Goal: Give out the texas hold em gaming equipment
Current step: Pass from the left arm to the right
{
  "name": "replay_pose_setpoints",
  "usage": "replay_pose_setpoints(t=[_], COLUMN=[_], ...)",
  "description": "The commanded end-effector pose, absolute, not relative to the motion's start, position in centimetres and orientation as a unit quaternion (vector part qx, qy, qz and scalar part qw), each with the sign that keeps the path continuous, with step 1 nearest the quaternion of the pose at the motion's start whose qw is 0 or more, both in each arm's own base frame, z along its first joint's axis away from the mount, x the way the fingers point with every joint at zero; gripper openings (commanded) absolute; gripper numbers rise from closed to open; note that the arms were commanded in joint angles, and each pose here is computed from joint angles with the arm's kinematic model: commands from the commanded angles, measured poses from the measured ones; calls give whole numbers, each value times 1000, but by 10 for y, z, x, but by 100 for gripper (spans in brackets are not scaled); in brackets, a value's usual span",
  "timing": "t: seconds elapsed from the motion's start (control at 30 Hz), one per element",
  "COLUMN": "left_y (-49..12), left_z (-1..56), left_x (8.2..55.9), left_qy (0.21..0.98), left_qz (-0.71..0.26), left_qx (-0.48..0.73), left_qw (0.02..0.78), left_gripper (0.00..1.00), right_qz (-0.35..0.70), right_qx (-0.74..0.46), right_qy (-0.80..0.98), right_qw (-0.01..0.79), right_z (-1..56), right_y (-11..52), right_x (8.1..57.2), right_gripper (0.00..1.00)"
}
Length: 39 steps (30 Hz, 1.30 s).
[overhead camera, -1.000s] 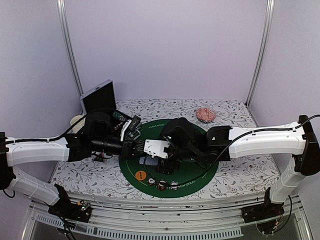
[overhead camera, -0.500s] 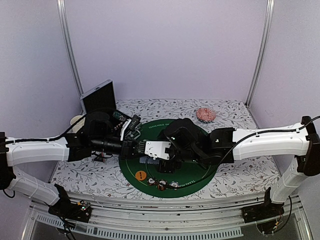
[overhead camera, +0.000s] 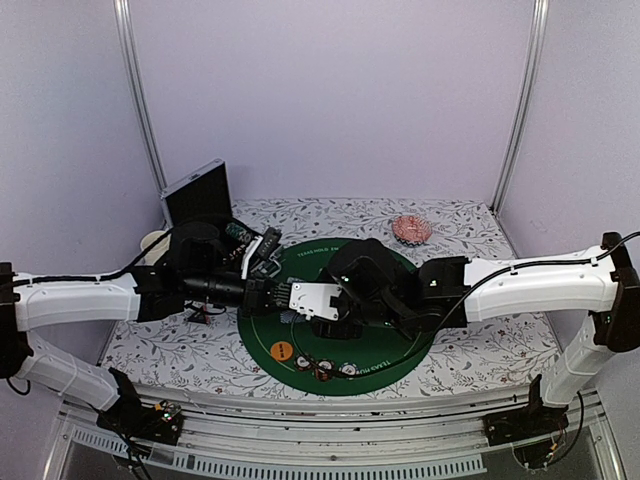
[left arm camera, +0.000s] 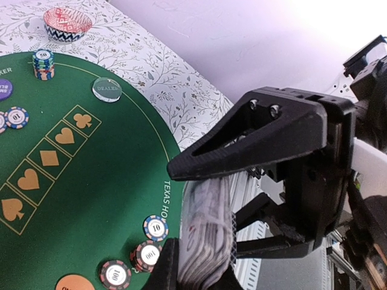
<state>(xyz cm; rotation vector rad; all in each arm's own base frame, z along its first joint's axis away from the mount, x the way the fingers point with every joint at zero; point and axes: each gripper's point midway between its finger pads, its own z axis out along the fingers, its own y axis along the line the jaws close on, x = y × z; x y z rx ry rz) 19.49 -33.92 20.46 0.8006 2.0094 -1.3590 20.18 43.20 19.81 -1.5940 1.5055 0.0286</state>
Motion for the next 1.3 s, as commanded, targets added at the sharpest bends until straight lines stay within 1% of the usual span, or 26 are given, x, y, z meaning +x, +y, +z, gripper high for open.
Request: replay_pose_setpoints(t=[0.0, 0.07, 0.2, 0.6, 0.67, 0.8, 0.87, 0.9, 0.93, 0.97, 1.07, 1.13, 1.27], left_y=[-349, -350, -353, -356, -356, -356, -356, -356, -356, -355, -355, -354, -354], left_z=[215, 215, 215, 220, 220, 220, 220, 220, 220, 219, 218, 218, 217], left_x=[181, 181, 179, 172, 172, 172, 172, 171, 172, 172, 172, 173, 174], left_qy=[733, 732, 729, 713, 713, 713, 713, 713, 714, 715, 718, 720, 722], left_qz=[-541, -543, -549, -570, -571, -571, -570, -570, -569, -568, -565, -563, -562], left_qx=[320, 322, 325, 333, 333, 333, 333, 334, 333, 332, 331, 330, 326], left_qw=[261, 258, 247, 235, 234, 235, 236, 236, 236, 236, 235, 237, 237], left_gripper=[0, 1, 8, 22, 22, 13, 10, 9, 7, 5, 2, 1, 0], right_qz=[-11, -10, -7, -5, -3, 1, 1, 1, 0, -2, -9, -17, -32], right_qx=[-615, -615, -614, -613, -613, -616, -617, -616, -616, -615, -612, -610, -612], right_qy=[624, 625, 625, 626, 626, 625, 625, 626, 627, 627, 630, 630, 632], right_qw=[481, 481, 482, 482, 482, 480, 478, 478, 478, 477, 478, 479, 475], right_z=[206, 206, 208, 208, 209, 208, 206, 206, 206, 205, 205, 205, 200], right_y=[430, 430, 430, 432, 432, 433, 433, 432, 432, 431, 428, 427, 425], right_x=[218, 218, 217, 218, 218, 216, 215, 216, 216, 216, 217, 220, 223], right_gripper=[65, 65, 60, 59, 59, 59, 64, 68, 76, 81, 93, 95, 95])
